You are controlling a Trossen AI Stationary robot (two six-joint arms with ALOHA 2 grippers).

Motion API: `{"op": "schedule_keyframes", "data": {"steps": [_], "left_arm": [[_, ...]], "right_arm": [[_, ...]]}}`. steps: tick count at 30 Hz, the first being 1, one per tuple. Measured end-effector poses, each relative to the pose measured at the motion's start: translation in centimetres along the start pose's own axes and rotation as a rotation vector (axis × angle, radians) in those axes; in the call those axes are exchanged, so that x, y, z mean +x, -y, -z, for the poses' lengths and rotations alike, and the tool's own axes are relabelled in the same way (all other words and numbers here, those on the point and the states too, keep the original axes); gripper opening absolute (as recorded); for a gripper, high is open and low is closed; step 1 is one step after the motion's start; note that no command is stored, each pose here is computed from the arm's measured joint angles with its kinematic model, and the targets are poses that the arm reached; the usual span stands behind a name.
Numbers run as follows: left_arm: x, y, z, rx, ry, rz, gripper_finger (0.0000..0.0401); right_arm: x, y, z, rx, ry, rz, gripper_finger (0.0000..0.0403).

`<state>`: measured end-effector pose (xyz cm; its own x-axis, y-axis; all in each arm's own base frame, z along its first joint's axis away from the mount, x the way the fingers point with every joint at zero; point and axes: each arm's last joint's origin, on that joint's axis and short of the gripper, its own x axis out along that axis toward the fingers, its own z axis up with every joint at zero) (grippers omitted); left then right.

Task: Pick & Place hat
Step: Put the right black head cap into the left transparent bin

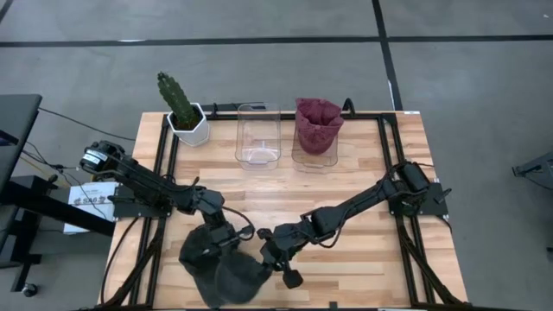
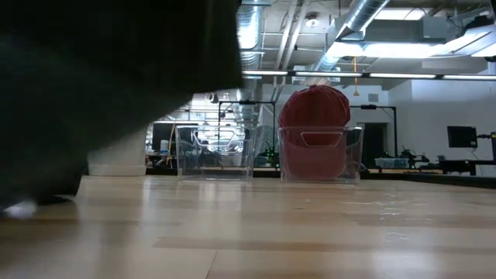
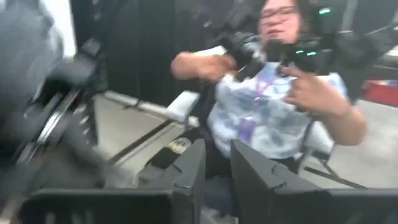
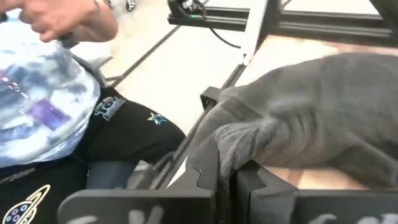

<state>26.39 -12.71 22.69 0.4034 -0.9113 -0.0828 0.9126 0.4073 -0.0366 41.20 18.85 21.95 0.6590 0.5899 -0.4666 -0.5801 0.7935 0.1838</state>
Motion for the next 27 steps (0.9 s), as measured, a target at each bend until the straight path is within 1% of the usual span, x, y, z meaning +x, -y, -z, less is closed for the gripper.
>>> {"op": "schedule_keyframes", "data": {"steps": [2,5,8,12,16,21,24,27], "left_arm": [[0.0,-0.2,0.1,-0.014,-0.013,-0.057,0.0088],[0.0,-0.5,0.1,-0.009,-0.018,-0.168,0.0097],[-0.1,-0.8,0.1,0.000,-0.016,-0.268,0.0099],[-0.4,-1.2,0.1,0.000,-0.019,-0.353,0.0098],[-0.7,-1.6,-0.2,0.062,0.001,-0.383,0.0098],[-0.6,-1.5,-0.8,0.107,0.051,-0.380,0.0097],[-0.7,-1.5,-0.8,0.105,0.048,-0.383,0.0099],[-0.8,-1.7,-0.7,0.103,0.047,-0.390,0.0098]], "right_arm": [[-0.4,-0.7,-0.3,-0.010,-0.007,0.008,0.0001],[-1.1,-1.6,-0.8,-0.041,-0.015,0.057,0.0001],[-1.8,-2.7,-1.2,-0.068,-0.032,0.099,0.0001],[-3.2,-4.2,-1.9,-0.100,-0.051,0.126,0.0000],[-4.5,-5.0,-2.2,-0.129,-0.091,0.155,0.0000],[-5.4,-4.7,-2.2,-0.120,-0.132,0.183,0.0000],[-5.4,-4.7,-2.1,-0.120,-0.144,0.182,0.0000],[-5.4,-4.9,-2.0,-0.138,-0.155,0.140,0.0000]]}}
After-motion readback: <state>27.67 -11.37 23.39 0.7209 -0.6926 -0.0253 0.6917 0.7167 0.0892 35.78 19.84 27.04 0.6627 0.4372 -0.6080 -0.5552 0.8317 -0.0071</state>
